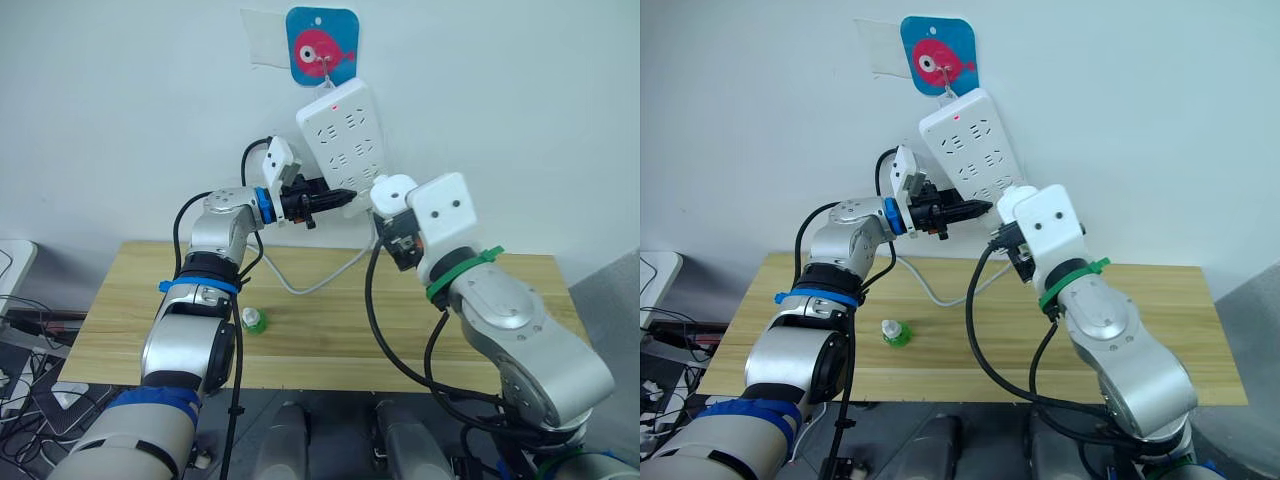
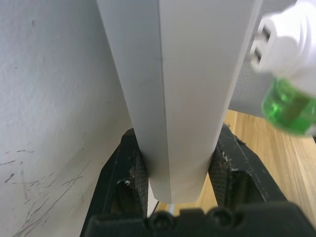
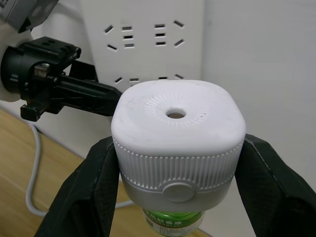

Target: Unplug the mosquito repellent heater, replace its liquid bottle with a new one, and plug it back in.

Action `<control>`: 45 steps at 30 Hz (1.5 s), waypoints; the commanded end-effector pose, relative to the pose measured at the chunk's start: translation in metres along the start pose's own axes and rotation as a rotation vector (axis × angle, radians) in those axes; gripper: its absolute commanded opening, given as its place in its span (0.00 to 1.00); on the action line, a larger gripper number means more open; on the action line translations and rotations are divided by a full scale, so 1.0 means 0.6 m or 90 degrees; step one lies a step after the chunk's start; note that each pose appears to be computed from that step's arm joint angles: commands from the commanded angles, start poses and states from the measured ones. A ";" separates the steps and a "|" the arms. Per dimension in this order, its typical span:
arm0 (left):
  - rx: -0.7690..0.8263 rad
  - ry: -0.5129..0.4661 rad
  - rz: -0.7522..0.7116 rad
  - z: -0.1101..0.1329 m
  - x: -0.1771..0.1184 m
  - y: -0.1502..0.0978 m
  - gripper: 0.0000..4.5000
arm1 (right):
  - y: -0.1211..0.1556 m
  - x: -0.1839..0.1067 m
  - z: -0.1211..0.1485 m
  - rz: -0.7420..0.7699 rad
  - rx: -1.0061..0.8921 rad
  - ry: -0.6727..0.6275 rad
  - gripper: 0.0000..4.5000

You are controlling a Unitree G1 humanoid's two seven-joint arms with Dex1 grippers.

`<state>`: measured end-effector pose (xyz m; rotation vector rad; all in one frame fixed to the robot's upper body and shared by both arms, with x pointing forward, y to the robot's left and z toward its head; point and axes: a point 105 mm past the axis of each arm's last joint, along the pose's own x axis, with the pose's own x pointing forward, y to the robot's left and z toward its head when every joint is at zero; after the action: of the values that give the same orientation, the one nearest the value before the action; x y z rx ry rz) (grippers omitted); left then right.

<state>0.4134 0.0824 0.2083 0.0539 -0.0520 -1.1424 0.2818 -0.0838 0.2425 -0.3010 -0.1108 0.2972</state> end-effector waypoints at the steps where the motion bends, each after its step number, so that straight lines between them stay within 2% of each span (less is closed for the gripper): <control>1: -0.008 0.017 0.068 -0.006 -0.023 0.027 0.56 | -0.037 -0.020 0.015 -0.038 0.036 -0.046 0.64; 2: -0.006 0.020 0.073 -0.008 -0.028 0.029 0.64 | -0.049 -0.023 0.009 -0.052 0.070 -0.043 0.64; 6: 0.001 0.023 0.086 -0.023 -0.069 0.029 0.85 | -0.080 -0.034 -0.015 -0.079 0.274 -0.049 0.64; 9: 0.012 0.037 0.087 -0.044 -0.108 0.010 0.99 | -0.088 -0.041 -0.041 -0.089 0.411 -0.041 0.64; 13: 0.021 0.059 0.072 -0.066 -0.154 -0.048 0.99 | -0.086 -0.046 -0.063 -0.094 0.551 -0.033 0.64; 15: 0.067 0.054 0.035 -0.063 -0.158 -0.095 0.99 | -0.078 -0.045 -0.070 -0.089 0.617 -0.030 0.64; 18: 0.120 0.012 -0.018 -0.044 -0.137 -0.152 0.99 | -0.064 -0.043 -0.077 -0.079 0.690 -0.024 0.64; 23: 0.165 -0.078 -0.052 -0.017 -0.088 -0.203 0.99 | -0.031 -0.035 -0.073 -0.056 0.810 -0.037 0.64; 28: 0.171 -0.113 -0.072 -0.025 -0.054 -0.229 0.99 | -0.007 -0.026 -0.052 -0.017 0.890 -0.071 0.64; 33: 0.173 -0.131 -0.083 -0.029 -0.031 -0.241 0.99 | -0.002 -0.024 -0.045 0.009 0.914 -0.074 0.64; 41: 0.175 -0.130 -0.072 -0.034 -0.036 -0.231 0.99 | -0.049 -0.040 -0.079 0.012 0.879 -0.012 0.64; 45: 0.186 -0.126 -0.058 -0.040 -0.050 -0.225 0.99 | -0.079 -0.045 -0.099 0.066 0.847 0.026 0.64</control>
<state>0.2844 0.0513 0.1691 0.1926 -0.3509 -1.2239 0.2822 -0.1497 0.1826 0.9789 0.2066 0.3058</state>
